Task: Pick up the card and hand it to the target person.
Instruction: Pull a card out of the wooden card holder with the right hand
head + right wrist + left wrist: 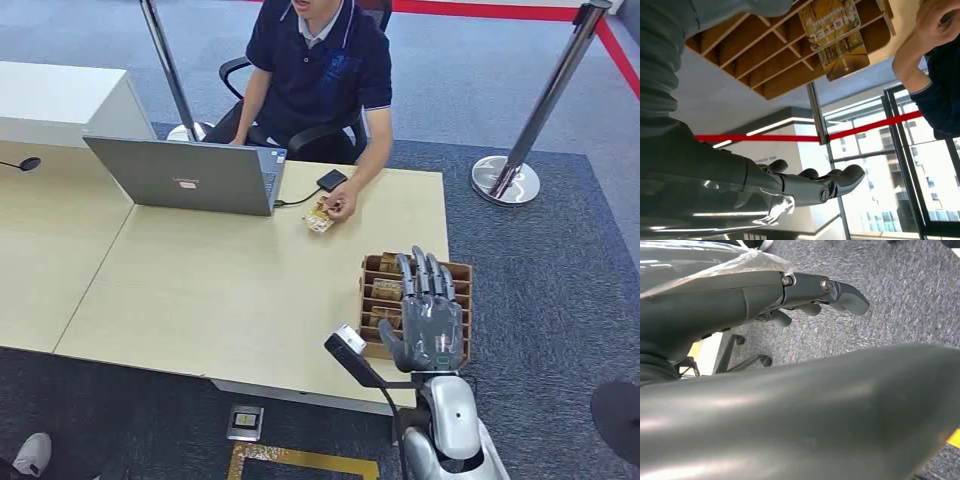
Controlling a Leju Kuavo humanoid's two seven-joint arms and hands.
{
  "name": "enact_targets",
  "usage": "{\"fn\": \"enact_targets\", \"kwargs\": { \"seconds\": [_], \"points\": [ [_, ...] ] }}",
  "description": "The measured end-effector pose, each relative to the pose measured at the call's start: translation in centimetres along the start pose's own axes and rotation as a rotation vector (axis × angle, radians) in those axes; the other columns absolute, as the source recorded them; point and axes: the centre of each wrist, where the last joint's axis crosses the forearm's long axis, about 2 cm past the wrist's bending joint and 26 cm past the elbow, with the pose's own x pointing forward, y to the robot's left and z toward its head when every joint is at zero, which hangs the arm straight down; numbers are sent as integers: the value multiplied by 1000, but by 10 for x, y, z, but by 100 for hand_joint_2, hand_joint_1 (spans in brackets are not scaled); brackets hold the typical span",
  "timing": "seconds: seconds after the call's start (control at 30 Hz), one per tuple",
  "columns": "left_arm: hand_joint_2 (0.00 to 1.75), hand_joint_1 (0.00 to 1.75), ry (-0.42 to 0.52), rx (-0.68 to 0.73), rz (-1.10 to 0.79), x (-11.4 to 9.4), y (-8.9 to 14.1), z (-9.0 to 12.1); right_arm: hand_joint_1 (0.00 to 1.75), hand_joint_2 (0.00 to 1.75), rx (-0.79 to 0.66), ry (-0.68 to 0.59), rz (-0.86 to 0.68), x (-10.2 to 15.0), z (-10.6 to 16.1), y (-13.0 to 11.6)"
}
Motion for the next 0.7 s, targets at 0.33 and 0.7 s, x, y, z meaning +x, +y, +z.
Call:
{"fn": "enact_targets", "kwargs": {
  "seconds": [0.33, 0.7],
  "points": [
    [0, 0, 4, -3, -7, 0, 0, 0, 39, 175, 18, 12, -17, -9, 0, 4],
    [0, 0, 1, -3, -1, 0, 0, 0, 34, 175, 65, 12, -47, -13, -5, 15]
  ]
}}
